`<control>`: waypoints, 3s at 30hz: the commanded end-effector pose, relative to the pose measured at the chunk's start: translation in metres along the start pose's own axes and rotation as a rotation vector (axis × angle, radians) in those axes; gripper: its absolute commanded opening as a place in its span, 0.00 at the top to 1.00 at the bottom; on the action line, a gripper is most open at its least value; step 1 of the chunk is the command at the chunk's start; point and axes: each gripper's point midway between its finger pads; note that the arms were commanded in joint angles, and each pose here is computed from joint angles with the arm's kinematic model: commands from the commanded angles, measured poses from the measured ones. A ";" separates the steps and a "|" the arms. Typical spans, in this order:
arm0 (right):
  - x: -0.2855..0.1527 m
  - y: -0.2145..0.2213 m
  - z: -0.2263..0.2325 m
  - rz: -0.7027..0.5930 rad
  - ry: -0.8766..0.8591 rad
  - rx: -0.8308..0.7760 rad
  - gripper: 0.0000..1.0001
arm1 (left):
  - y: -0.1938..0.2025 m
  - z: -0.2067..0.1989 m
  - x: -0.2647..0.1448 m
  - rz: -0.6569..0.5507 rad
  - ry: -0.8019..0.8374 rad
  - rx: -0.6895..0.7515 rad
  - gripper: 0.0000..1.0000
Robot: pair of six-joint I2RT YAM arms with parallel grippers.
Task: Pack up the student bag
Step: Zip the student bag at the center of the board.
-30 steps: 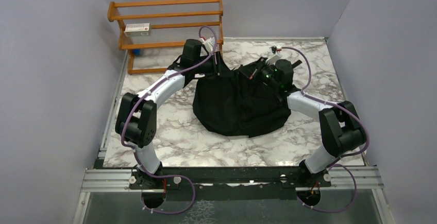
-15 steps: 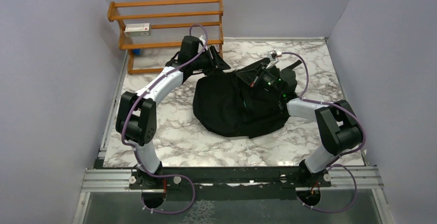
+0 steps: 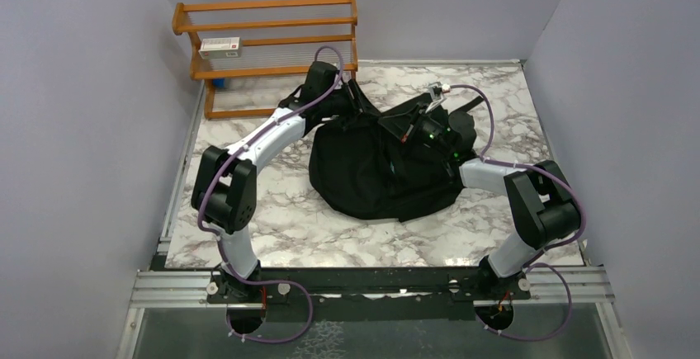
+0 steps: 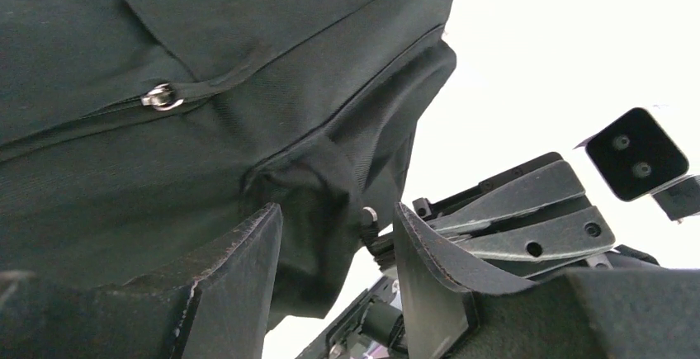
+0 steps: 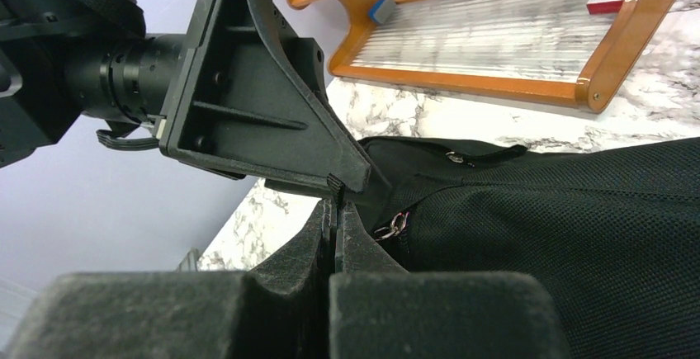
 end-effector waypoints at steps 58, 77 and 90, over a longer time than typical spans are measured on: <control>-0.083 0.073 0.050 0.462 -0.169 -0.128 0.99 | -0.105 0.029 0.045 -0.077 -0.087 0.189 1.00; -0.142 0.125 0.046 0.711 -0.022 0.023 0.99 | -0.143 0.048 0.052 -0.124 -0.159 0.271 1.00; -0.145 0.126 0.033 0.699 0.074 0.006 0.97 | -0.138 0.031 0.045 -0.084 -0.106 0.334 0.89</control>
Point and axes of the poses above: each gripper's point midway between its finger pads, its own x axis out along the fingers, its own z axis along the line the jaws close on, y = z × x, and after that the axes turned 14 degrees about -x, right-handed
